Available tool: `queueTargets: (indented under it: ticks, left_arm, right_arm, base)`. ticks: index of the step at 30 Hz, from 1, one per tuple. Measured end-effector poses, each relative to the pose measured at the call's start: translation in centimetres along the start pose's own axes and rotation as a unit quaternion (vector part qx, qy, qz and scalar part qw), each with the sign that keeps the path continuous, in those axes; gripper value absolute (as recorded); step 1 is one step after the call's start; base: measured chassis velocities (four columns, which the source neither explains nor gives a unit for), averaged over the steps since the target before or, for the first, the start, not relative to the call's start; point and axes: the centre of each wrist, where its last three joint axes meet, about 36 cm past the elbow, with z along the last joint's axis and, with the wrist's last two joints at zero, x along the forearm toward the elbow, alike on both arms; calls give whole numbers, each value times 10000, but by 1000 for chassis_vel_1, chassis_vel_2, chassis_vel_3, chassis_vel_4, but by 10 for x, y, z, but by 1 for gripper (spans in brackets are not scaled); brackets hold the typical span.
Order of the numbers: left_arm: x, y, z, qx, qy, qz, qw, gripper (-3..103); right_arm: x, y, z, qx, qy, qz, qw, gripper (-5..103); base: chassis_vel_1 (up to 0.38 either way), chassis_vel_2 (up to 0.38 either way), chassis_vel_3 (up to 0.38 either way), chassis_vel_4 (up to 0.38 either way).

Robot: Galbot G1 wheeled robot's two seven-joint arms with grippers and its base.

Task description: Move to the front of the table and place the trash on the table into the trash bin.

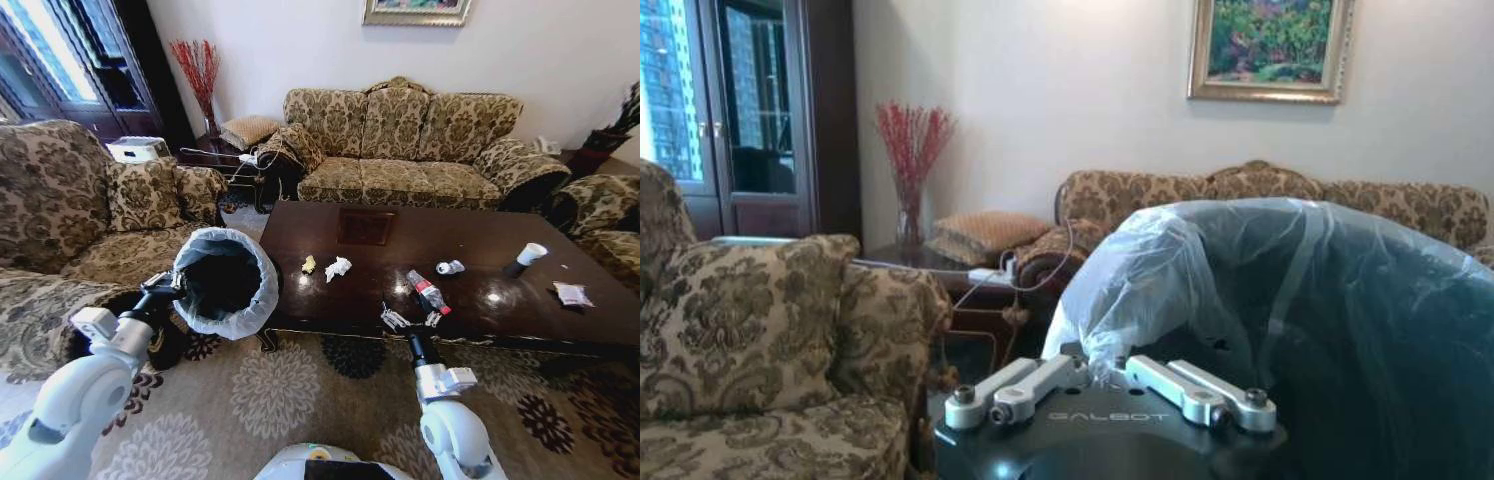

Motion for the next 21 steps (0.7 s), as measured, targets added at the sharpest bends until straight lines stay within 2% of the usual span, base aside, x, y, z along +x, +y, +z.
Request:
queueTargets:
  ticks: [21]
  left_arm:
    - [0,0,0,0,0,-1,10000,3]
  right_arm:
    - [0,0,0,0,0,0,10000,100]
  base:
    - [-11,20,15,-18]
